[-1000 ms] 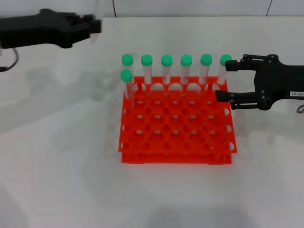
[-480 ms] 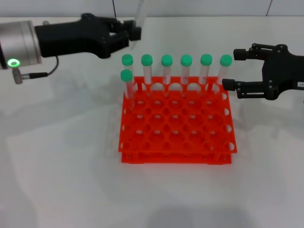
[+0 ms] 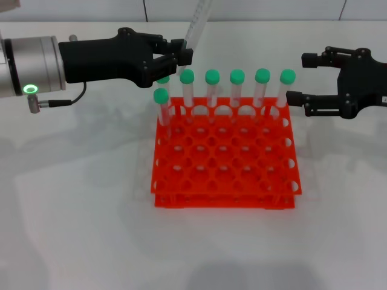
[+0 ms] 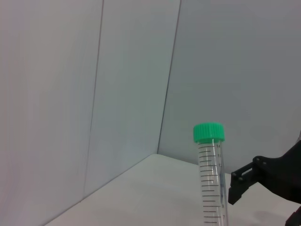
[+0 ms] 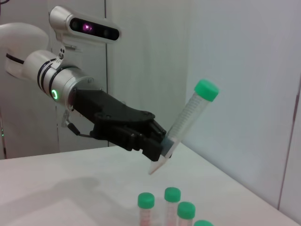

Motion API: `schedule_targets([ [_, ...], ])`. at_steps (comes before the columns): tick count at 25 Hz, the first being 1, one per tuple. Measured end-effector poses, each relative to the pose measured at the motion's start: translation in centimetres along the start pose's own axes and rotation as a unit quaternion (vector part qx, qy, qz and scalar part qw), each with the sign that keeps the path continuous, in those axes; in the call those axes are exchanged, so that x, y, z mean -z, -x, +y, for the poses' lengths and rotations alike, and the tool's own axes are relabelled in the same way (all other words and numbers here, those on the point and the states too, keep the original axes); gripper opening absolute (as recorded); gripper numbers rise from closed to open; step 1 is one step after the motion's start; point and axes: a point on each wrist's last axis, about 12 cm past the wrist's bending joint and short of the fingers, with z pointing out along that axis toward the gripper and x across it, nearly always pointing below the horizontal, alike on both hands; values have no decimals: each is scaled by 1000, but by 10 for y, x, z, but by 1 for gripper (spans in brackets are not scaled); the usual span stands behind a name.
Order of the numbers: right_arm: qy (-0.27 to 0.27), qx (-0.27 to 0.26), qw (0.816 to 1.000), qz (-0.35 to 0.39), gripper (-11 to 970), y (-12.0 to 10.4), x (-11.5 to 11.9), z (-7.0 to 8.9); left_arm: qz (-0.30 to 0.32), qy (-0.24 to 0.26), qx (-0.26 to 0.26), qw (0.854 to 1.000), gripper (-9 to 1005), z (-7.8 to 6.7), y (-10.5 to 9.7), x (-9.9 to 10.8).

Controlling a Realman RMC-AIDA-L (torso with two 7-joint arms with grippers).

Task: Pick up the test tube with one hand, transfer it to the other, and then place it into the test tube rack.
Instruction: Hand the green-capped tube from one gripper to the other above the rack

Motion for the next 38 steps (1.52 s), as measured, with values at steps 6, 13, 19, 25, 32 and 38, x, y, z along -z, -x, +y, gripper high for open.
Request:
schedule_targets([
  [6, -9, 11, 1000, -8, 793, 7, 4, -2, 2, -17, -6, 1000, 194, -1, -2, -10],
  [13, -10, 15, 1000, -22, 787, 14, 4, -3, 12, -30, -18, 999, 194, -4, -5, -16],
  [19, -6, 16, 1000, -26, 777, 20, 1, -5, 19, -31, -18, 999, 194, -6, -9, -18],
  [25, -2, 20, 999, -29, 768, 25, -3, -6, 23, -35, -15, 999, 194, -7, -11, -19],
  [32, -3, 19, 999, -37, 757, 27, -4, -6, 25, -33, -14, 999, 194, -6, -11, -20],
  [38, 0, 20, 999, -50, 747, 32, -6, -6, 29, -36, -16, 999, 194, -7, -11, -22],
])
